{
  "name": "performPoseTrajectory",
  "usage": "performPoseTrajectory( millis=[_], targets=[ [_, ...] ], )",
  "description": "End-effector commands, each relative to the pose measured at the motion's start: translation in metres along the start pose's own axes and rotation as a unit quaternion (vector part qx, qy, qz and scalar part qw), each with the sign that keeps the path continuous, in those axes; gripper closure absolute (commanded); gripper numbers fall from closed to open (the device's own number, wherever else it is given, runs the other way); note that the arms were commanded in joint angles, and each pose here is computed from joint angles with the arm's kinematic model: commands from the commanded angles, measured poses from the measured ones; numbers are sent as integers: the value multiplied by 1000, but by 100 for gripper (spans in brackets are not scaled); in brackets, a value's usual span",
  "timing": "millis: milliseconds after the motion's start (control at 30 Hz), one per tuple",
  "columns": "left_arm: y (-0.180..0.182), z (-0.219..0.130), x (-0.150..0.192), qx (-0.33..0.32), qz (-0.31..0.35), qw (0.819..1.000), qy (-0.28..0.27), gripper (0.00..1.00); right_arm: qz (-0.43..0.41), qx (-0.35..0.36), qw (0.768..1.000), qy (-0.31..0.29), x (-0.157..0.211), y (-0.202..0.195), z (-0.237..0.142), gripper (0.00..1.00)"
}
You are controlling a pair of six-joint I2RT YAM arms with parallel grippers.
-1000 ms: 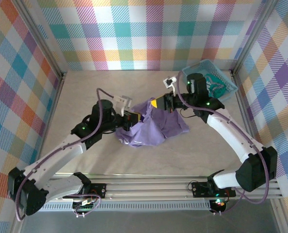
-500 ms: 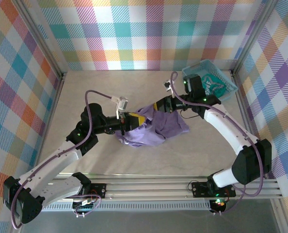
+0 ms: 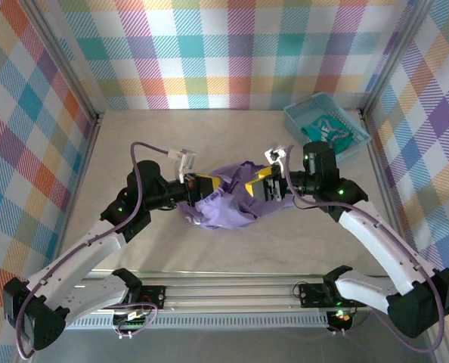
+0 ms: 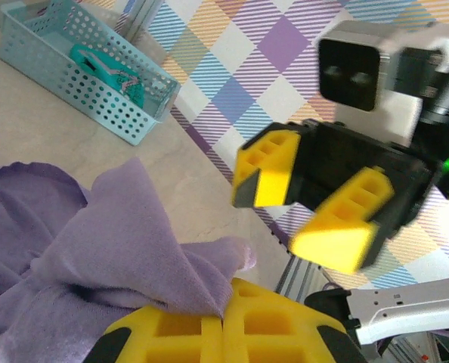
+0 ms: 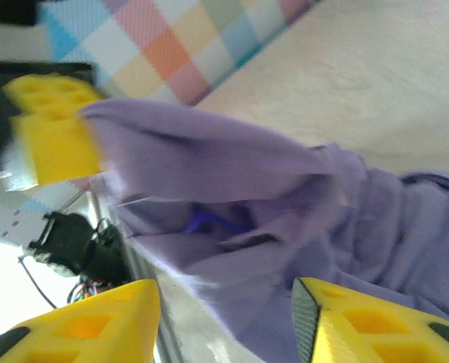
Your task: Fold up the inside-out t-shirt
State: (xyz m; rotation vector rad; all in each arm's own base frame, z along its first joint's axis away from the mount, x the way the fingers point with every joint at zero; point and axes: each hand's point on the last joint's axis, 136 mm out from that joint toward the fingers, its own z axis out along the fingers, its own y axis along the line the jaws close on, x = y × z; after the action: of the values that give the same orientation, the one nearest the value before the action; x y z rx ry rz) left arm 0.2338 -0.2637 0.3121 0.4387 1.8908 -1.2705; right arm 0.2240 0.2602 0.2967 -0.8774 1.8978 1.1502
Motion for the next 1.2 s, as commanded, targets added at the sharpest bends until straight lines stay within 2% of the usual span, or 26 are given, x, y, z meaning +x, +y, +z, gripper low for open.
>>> performPoseTrajectory(
  millis=[0,167,467,533,667,733,800,833,933,967,1033,1167],
  targets=[
    [-7,-8,-16,-4,22,1000,-20,100,-81,-42,996,-25,-17,19,9,47],
    [-9,-9,-15,0,24,1000,-18,100,-127,-70,989,-18,-27,32,25,44],
    [-10,-10,-14,0,24,1000,-18,100,-131,-92,987,-5,-25,29,46,45],
    [-9,-9,-14,1,24,1000,-16,100,-132,-84,988,-7,-28,25,48,56],
    [-6,-10,-13,-7,25,999,-19,100,-151,-91,984,-14,-33,34,41,99],
    [-1,-10,-15,-22,26,999,-23,100,-154,-104,982,-21,-38,45,32,100],
    [12,-12,-16,-62,24,997,-28,100,-122,-112,986,-26,-48,54,25,100],
    [25,-16,-18,-101,24,994,-30,97,-100,-117,988,-26,-54,58,24,100],
    [70,-41,-22,-254,30,966,-37,72,-17,-137,990,-24,-71,61,29,100],
    [75,-48,-20,-277,36,960,-32,65,27,-142,989,-19,-76,58,36,100],
    [74,-59,-14,-286,37,957,-33,56,80,-144,986,-10,-81,52,45,100],
    [48,-66,1,-220,24,974,-47,42,112,-129,985,-11,-87,40,56,100]
  ],
)
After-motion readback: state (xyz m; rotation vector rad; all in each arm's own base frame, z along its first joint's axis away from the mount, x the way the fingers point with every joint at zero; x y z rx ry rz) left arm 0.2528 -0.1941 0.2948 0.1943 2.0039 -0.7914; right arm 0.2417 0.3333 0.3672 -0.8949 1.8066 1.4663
